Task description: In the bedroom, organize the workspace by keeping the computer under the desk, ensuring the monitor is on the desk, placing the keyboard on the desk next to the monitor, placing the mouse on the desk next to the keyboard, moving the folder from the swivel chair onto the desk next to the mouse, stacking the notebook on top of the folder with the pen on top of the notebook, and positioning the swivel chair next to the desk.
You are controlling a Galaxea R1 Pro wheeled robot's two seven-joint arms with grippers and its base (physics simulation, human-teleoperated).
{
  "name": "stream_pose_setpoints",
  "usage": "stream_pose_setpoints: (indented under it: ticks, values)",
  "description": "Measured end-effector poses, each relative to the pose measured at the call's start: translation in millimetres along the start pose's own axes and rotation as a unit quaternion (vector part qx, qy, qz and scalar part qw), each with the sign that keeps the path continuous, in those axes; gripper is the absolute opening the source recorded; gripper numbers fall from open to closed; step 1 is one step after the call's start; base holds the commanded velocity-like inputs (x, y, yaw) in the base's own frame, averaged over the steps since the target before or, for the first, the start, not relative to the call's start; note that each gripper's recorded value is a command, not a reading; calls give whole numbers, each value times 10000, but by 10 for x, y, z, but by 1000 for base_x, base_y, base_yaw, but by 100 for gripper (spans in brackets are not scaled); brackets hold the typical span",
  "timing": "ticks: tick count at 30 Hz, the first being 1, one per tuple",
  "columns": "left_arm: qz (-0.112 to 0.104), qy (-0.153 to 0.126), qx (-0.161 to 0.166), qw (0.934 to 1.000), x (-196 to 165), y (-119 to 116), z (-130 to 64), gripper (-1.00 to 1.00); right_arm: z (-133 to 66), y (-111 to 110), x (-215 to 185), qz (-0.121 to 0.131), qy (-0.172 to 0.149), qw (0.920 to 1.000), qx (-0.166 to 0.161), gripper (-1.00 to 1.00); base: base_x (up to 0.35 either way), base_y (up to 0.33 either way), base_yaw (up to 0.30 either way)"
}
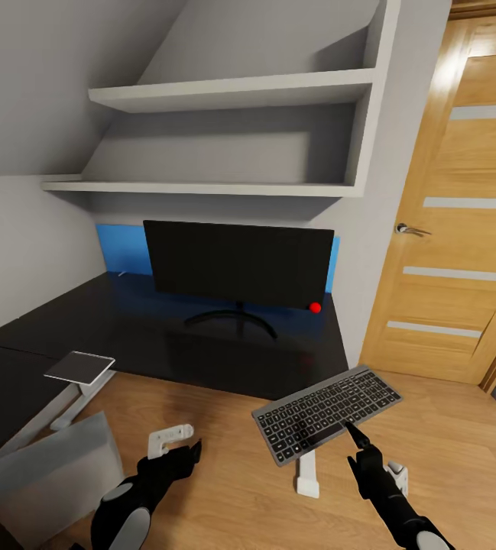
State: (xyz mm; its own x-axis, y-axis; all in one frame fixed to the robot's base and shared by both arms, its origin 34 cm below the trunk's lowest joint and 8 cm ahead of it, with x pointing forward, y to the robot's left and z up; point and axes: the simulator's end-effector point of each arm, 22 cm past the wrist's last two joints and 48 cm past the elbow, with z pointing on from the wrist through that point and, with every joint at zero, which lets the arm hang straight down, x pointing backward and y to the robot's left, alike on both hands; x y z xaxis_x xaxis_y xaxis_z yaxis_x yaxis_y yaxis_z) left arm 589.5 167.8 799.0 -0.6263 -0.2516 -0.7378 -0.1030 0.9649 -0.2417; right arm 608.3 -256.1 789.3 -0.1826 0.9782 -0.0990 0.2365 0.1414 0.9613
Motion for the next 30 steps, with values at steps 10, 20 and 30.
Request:
stream_pose_setpoints:
  ticks: [10,20,30]
  values:
    - [29,1212,-1323,9838,1502,1095,424,100,-286,-1373,124,-1184,350,9801,1557,100,0,0,0]
    - [208,1575,-1851,9698,2680,1761,301,100,-985,-2477,-8,-3065,-583,9121,2661,100,0,0,0]
    - [213,1161,-1851,9756,2785,1839,270,100,-1097,-2573,476,-3694,-269,8935,2539,100,0,0,0]
